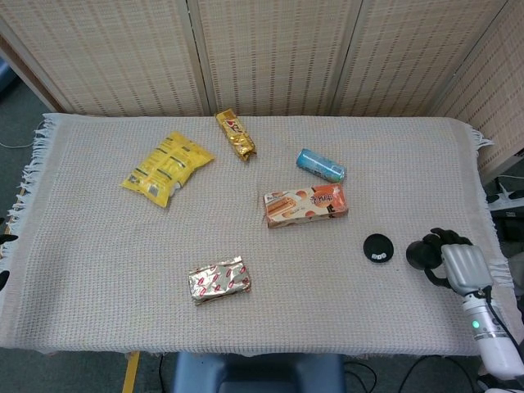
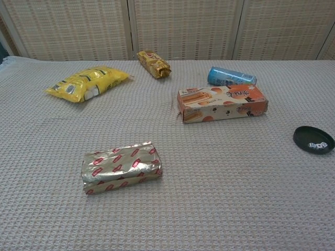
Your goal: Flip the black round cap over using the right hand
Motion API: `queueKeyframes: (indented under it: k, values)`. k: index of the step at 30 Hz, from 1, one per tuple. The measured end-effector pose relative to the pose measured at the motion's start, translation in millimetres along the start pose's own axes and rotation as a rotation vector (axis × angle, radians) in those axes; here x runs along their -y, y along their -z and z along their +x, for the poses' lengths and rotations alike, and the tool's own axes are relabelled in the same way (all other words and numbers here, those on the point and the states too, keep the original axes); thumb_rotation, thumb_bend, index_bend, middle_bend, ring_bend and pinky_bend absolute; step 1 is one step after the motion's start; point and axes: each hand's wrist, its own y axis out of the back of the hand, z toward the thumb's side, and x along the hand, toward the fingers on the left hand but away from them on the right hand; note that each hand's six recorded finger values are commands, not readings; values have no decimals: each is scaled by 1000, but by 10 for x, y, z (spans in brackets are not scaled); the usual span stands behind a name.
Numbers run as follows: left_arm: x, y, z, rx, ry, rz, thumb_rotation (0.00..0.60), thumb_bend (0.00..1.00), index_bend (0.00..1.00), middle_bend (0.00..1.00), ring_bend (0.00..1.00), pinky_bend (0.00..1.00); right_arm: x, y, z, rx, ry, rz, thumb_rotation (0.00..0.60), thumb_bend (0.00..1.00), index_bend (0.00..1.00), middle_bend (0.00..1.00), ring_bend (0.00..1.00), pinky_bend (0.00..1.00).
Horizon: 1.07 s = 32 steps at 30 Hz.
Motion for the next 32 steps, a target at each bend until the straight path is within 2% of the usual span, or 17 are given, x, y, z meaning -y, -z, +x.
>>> queueKeyframes:
  k: [6, 9, 12, 15, 16, 21, 24, 26, 28, 30, 32]
  values:
    - [1, 5, 4, -3, 2, -3, 600, 448, 207, 0, 0, 250, 248, 212, -77, 57, -95, -1, 600, 411, 413, 174, 164, 285]
    - [-1, 5, 4, -2, 2, -3, 600, 448, 208, 0, 0, 250, 329, 267, -114, 67, -128, -18, 600, 353, 319, 165, 116, 266]
    - [-3, 3, 2, -1, 1, -3, 600, 448, 206, 0, 0, 251, 364, 278, -115, 65, -155, -21, 600, 244, 189, 82, 34, 179]
    - [-1, 3, 2, -2, 1, -3, 600, 448, 206, 0, 0, 251, 376, 297, -83, 64, -203, -5, 600, 175, 24, 1, 0, 34]
    - [0, 3, 2, -2, 2, -2, 600, 448, 206, 0, 0, 251, 374, 300, -73, 63, -214, 0, 600, 159, 2, 0, 0, 9]
    - [0, 7, 5, -3, 2, -3, 600, 448, 204, 0, 0, 251, 237, 245, 31, 48, -262, -2, 600, 126, 0, 0, 0, 0]
    - [3, 14, 14, -6, 4, -3, 600, 448, 205, 0, 0, 251, 62, 177, 94, 33, -224, -43, 600, 121, 0, 0, 0, 0]
    - [5, 16, 18, -8, 5, -3, 600, 448, 205, 0, 0, 252, -61, 155, 119, 29, -159, -81, 600, 124, 0, 0, 0, 0]
    - [3, 16, 17, -7, 3, -1, 600, 448, 205, 0, 0, 251, -173, 154, 146, 27, -86, -101, 600, 205, 0, 0, 0, 0]
    - [4, 16, 17, -8, 4, -1, 600, 448, 204, 0, 0, 251, -295, 165, 199, 29, 8, -109, 600, 357, 0, 0, 0, 0]
    - [7, 14, 17, -9, 5, 0, 600, 448, 204, 0, 0, 252, -381, 175, 277, 39, 92, -99, 600, 399, 0, 0, 0, 0]
